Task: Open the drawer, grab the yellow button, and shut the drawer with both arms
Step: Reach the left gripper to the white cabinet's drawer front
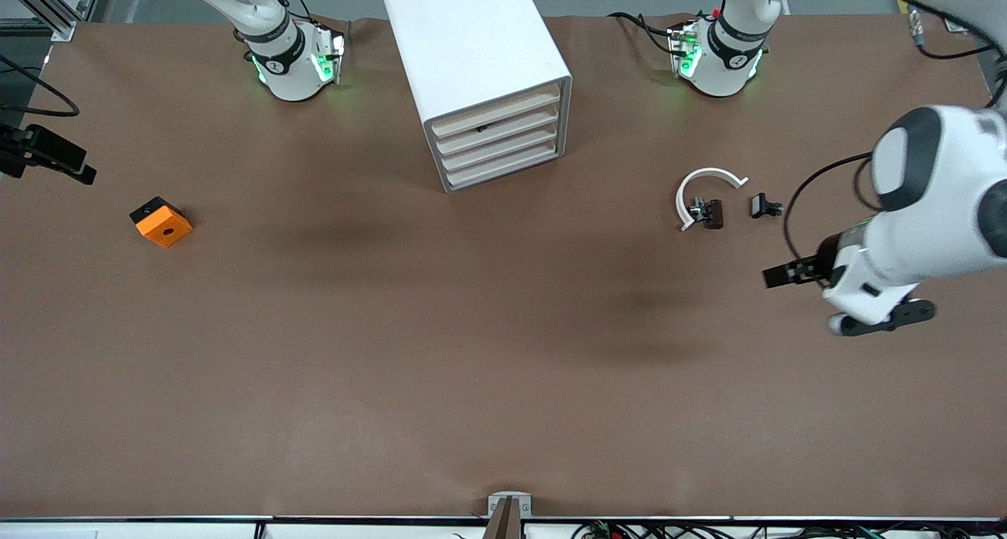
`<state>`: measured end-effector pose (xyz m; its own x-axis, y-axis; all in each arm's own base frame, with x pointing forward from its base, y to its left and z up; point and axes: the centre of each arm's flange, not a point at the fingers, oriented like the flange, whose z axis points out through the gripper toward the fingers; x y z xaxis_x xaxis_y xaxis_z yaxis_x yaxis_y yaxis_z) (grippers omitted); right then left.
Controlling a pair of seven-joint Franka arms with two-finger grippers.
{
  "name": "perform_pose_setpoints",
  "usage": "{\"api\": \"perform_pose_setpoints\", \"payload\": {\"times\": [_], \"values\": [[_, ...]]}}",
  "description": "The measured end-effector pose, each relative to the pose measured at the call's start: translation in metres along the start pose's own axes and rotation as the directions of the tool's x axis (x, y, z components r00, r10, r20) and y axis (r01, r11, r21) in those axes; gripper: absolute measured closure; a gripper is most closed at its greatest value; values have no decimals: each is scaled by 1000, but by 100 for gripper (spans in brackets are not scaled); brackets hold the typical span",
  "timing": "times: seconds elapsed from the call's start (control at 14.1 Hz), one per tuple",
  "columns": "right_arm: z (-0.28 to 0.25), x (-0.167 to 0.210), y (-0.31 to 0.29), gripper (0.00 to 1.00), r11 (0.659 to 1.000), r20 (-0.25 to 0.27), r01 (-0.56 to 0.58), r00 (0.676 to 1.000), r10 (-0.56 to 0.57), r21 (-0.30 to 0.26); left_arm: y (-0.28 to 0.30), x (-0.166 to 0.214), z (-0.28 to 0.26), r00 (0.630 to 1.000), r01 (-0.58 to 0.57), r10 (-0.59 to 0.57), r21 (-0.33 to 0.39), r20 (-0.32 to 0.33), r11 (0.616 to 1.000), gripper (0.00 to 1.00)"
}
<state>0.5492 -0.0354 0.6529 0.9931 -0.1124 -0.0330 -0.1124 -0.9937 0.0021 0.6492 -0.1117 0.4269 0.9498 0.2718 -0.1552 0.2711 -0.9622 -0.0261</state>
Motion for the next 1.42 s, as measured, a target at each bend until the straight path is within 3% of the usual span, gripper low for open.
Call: {"api": "perform_pose_setpoints", "payload": {"times": [0.35,0.5,0.71,1.06,1.13,1.35,1.42], "values": [[-1,0,-2,0,1000,-1,-1,1000,1,0,99,-26,76,974,220,-222,43,37,974,0],[-1,0,-3,0,1000,-2,1,1000,-1,0,140,-51,101,935,340,-344,55,85,939,0],[-2,0,-4,0,1000,-4,2,1000,-2,0,187,-87,132,841,507,-515,89,167,857,0],[-2,-1,-26,0,1000,-8,14,1000,-14,0,246,-150,165,607,745,-777,222,167,629,0],[-2,-3,-36,0,1000,-7,-12,1000,12,-1,251,-160,169,532,783,-827,269,180,562,0],[-1,-9,-78,0,994,-5,-106,994,106,-2,258,-180,179,241,843,-954,449,177,296,0],[0,-12,-95,0,991,-4,-135,991,135,-3,259,-185,184,162,835,-973,503,162,223,0]]}}
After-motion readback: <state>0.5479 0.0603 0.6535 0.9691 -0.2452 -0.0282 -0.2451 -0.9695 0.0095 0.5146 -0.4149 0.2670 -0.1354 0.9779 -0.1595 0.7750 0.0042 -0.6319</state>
